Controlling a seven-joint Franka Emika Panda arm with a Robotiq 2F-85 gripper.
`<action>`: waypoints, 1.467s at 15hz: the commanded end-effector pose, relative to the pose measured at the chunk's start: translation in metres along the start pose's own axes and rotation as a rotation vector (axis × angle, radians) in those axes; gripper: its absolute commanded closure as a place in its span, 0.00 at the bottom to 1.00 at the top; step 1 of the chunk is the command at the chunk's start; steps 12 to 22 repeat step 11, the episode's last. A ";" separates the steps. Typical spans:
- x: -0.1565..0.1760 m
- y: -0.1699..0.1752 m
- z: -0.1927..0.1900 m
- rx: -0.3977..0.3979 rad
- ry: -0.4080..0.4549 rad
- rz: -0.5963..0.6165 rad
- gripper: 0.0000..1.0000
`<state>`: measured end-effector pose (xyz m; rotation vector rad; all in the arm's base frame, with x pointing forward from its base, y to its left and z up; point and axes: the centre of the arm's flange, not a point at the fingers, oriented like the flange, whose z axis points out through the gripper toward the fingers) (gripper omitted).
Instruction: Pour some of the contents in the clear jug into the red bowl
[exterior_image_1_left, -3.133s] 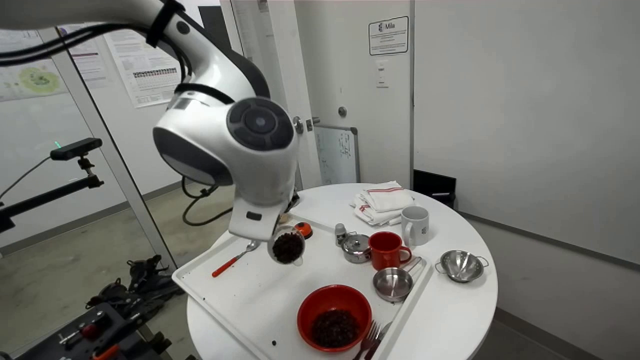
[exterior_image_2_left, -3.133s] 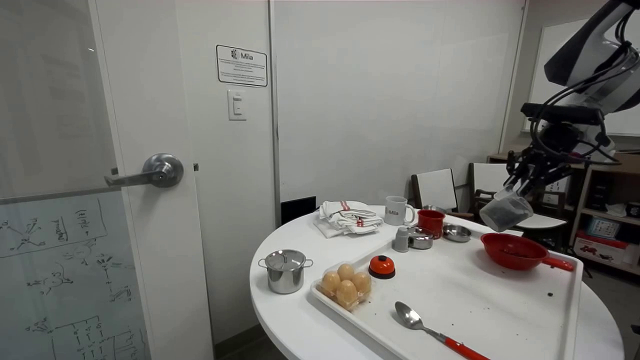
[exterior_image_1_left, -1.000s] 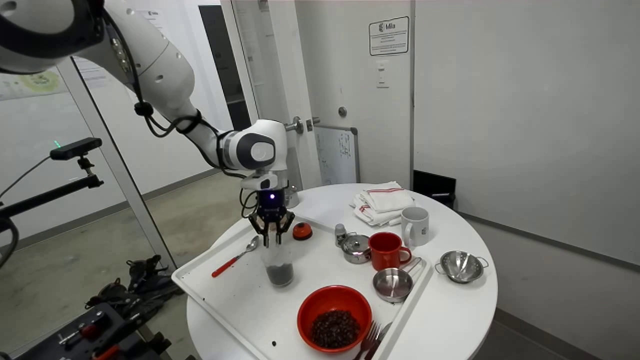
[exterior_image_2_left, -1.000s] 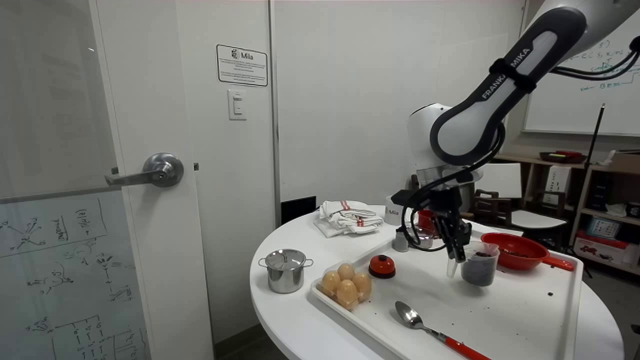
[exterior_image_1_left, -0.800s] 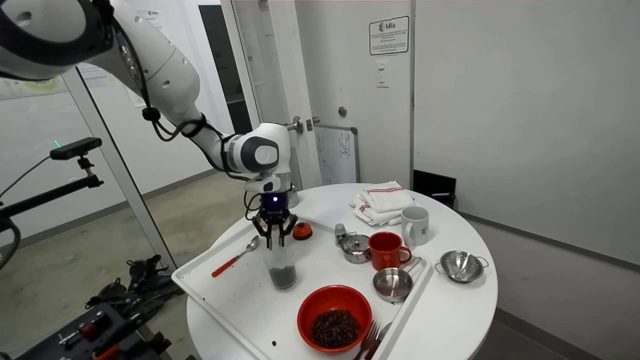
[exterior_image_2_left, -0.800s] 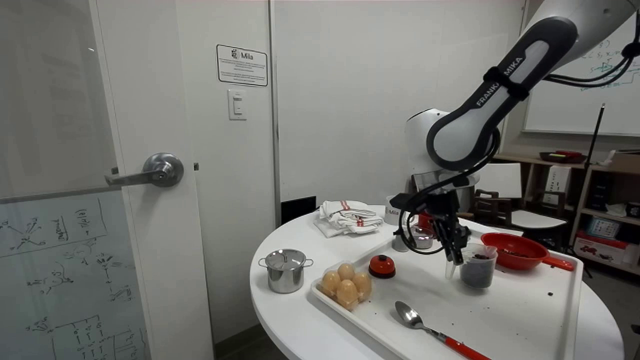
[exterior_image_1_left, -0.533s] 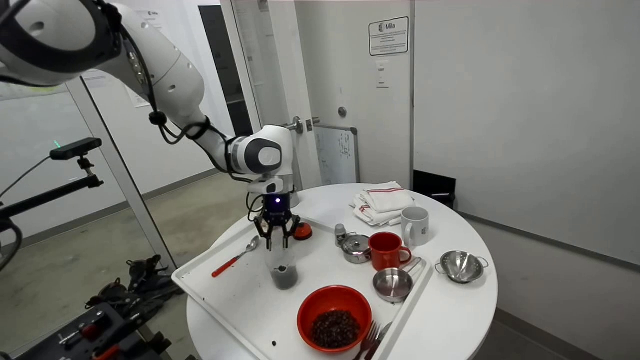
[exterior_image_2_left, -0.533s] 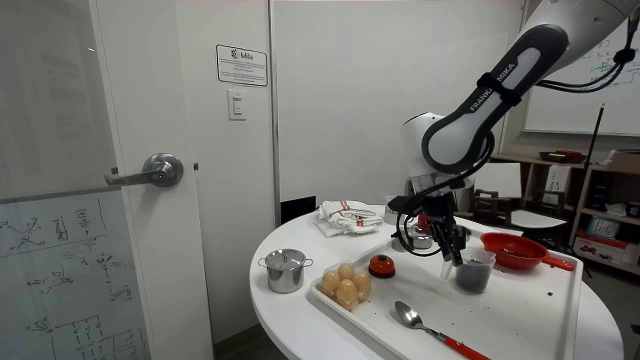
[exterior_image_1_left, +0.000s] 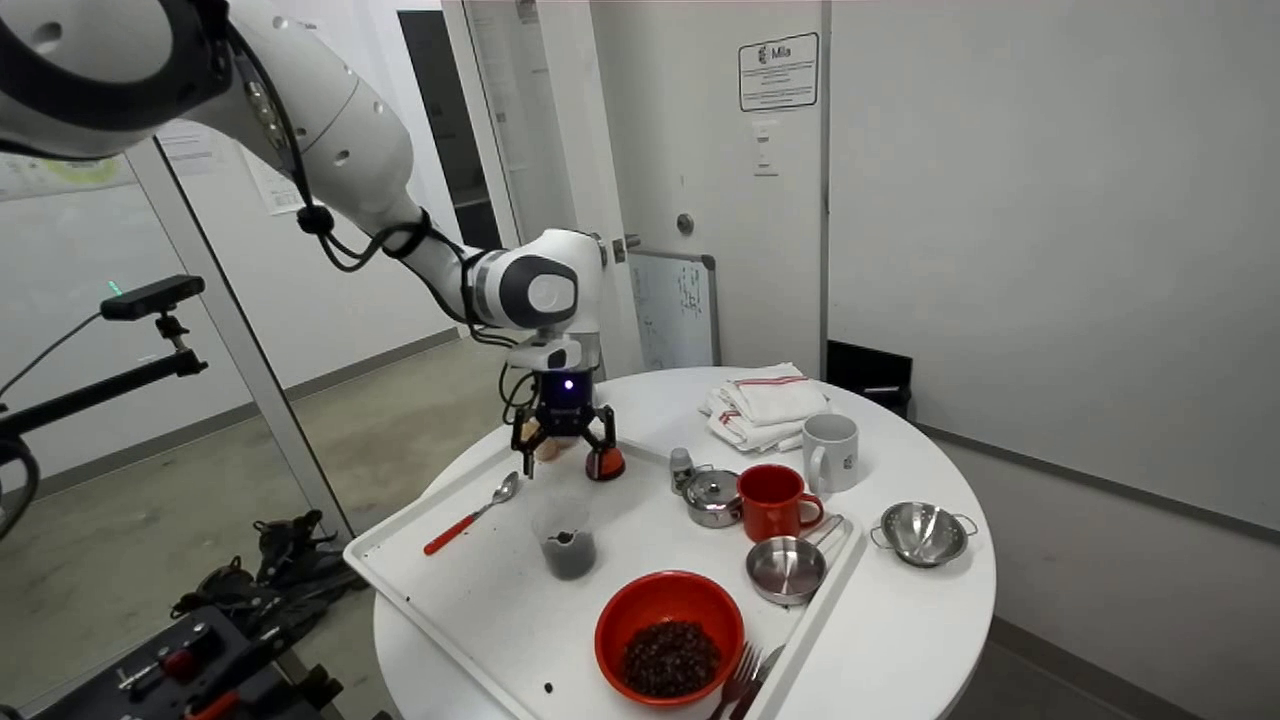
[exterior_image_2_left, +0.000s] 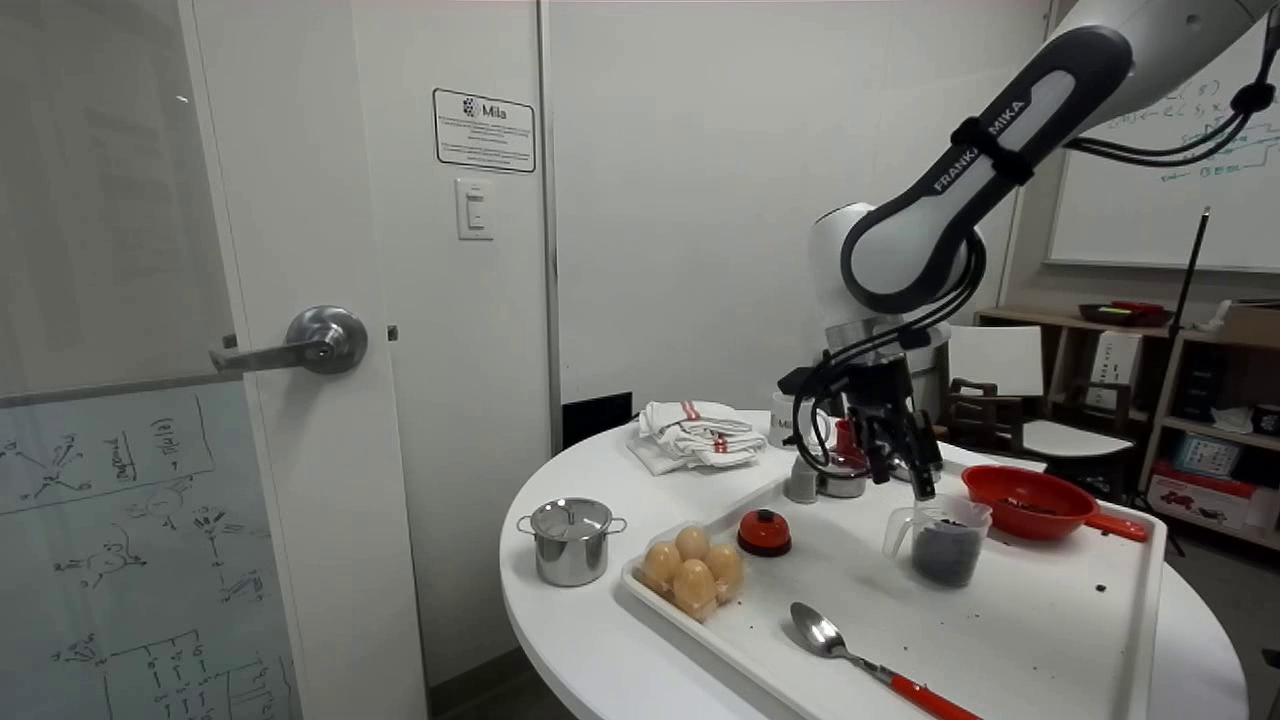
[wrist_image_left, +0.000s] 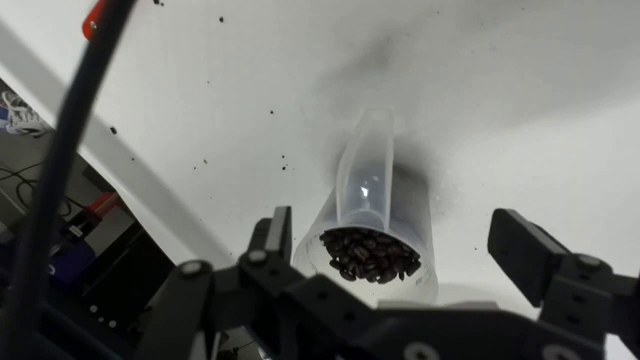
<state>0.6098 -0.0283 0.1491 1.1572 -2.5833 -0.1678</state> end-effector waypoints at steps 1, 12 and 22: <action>0.049 0.010 -0.050 -0.008 -0.098 0.166 0.00; 0.098 -0.003 -0.096 -0.002 -0.161 0.401 0.00; 0.098 -0.003 -0.096 -0.002 -0.161 0.401 0.00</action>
